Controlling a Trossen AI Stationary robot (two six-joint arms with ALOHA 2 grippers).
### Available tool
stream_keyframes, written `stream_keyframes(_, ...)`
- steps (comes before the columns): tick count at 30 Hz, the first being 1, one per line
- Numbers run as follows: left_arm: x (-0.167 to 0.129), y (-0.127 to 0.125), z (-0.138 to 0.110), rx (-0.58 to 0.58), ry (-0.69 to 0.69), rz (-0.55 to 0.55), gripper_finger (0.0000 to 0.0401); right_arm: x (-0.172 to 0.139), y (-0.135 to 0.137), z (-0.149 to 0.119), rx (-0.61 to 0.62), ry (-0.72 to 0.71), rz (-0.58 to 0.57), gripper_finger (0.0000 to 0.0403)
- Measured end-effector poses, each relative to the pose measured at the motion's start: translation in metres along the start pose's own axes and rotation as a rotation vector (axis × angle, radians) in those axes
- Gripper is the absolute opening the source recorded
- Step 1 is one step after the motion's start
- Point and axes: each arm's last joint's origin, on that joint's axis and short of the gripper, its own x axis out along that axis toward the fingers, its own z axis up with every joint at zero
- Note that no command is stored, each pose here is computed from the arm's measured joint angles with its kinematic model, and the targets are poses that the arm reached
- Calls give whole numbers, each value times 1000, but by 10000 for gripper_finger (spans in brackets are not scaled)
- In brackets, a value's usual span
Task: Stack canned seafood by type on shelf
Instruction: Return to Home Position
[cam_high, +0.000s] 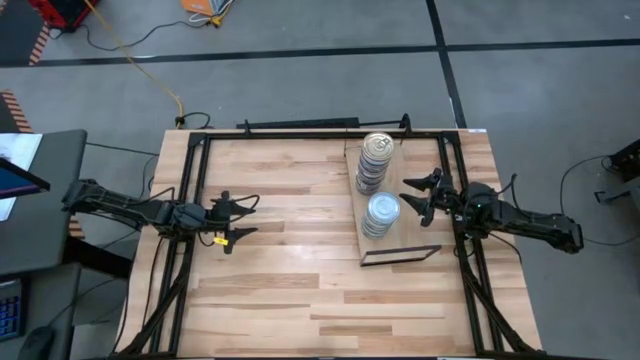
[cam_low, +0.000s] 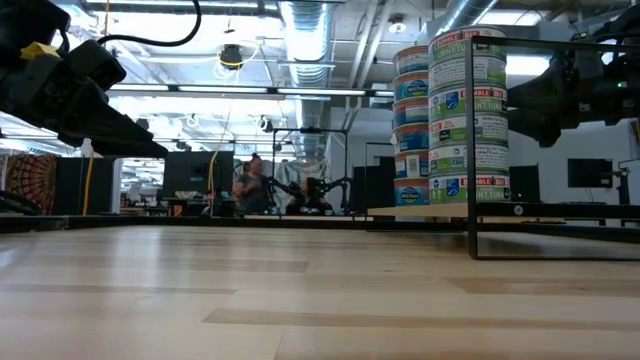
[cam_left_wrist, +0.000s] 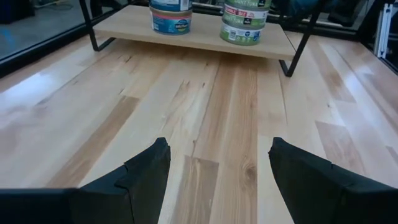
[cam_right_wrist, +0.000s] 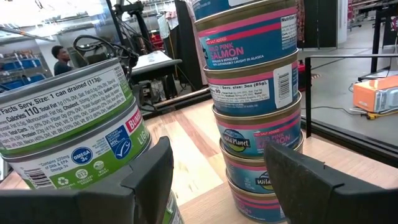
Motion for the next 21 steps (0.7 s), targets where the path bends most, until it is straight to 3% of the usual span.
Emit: stream_keyframes(21, 0, 0, 0, -3, 1, 0, 264, 0, 0, 0, 0, 1, 0, 276)
